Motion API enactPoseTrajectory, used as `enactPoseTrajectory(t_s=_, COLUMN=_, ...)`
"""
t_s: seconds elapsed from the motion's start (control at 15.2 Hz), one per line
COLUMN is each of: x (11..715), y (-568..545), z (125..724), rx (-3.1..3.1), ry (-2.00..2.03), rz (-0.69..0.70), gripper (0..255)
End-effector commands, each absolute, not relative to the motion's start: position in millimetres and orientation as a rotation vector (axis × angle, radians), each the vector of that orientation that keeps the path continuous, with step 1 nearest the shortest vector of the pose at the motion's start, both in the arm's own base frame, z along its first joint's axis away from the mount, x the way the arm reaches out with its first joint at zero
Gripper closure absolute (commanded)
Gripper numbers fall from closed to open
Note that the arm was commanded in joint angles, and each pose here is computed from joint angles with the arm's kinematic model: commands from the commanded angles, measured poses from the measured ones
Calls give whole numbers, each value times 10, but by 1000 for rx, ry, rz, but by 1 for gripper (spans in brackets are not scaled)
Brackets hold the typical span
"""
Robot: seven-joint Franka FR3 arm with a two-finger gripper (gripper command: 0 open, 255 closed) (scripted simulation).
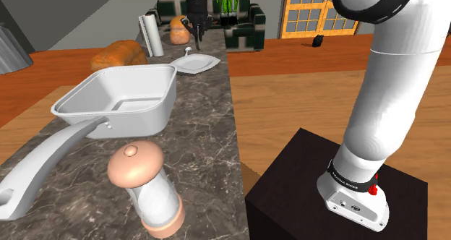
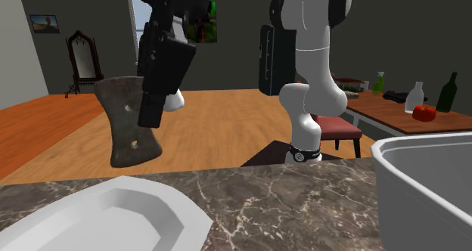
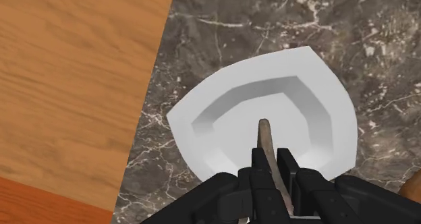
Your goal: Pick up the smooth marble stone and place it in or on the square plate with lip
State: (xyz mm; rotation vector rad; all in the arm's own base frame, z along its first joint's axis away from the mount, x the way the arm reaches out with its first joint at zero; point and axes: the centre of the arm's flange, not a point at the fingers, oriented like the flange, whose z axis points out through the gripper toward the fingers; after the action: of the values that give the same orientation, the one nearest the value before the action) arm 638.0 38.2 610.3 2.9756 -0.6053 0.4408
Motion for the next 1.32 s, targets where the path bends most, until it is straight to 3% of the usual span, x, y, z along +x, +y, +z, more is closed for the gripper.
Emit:
enactPoseTrajectory(t_s=0.0, x=6651, y=307, z=6092, rx=2975, ry=-606, rz=442, gripper=255)
enactPoseTrajectory(t_s=0.2, x=6974, y=268, z=6106, rx=2975, ry=-606, rz=442, gripper=255)
enactPoseTrajectory(t_s=1.25, x=6974, y=268, z=5308, rx=2975, ry=-606, rz=442, gripper=255)
